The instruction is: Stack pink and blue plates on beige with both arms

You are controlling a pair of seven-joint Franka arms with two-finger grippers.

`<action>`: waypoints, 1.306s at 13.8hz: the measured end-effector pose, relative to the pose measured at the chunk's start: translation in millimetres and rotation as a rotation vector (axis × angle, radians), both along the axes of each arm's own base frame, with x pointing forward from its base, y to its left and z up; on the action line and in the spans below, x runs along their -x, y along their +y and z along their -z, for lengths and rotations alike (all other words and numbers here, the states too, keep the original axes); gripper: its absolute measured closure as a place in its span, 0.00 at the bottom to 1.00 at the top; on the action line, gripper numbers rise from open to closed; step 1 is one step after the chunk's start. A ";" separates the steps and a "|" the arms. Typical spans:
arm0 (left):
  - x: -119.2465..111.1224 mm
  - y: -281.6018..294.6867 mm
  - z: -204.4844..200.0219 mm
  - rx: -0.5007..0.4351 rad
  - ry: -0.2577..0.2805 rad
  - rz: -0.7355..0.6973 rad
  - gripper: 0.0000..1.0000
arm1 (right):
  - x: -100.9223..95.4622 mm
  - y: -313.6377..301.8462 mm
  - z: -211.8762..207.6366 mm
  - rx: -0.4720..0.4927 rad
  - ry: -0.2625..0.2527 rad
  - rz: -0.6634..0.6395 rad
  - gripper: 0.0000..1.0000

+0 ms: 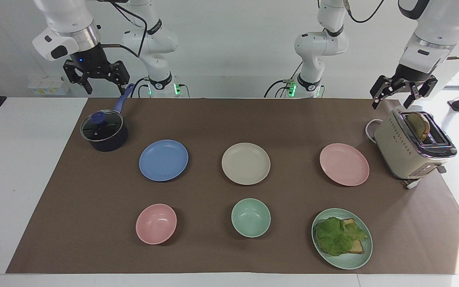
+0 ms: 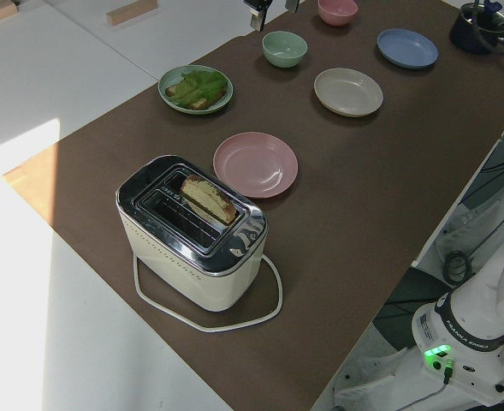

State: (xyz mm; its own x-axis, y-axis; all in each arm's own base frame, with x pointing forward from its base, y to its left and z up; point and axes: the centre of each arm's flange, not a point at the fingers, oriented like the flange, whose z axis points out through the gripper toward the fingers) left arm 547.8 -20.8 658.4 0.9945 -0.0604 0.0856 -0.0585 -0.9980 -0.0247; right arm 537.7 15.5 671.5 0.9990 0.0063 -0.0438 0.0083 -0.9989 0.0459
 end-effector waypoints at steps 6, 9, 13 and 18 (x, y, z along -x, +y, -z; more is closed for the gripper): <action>0.0 0.0 0.0 0.000 0.000 0.000 0.00 | 0.0 0.1 0.0 0.000 0.000 0.000 0.00; 0.0 0.2 0.0 0.000 0.000 0.000 0.00 | 0.0 0.1 -0.1 0.000 0.000 0.000 0.00; 0.5 33.3 27.7 0.000 0.061 -0.061 0.00 | 0.0 0.1 -0.1 0.000 0.000 0.000 0.00; -7.1 73.2 168.4 0.007 0.119 -0.124 0.00 | 0.0 -0.1 -0.2 0.000 0.000 0.000 0.00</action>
State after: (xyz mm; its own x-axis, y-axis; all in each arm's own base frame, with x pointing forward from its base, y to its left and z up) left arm 555.0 52.4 489.9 0.9975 0.0632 -0.0332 0.0626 -0.9979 -0.0179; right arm 537.7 15.4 671.6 0.9990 0.0062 -0.0434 0.0082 -0.9989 0.0458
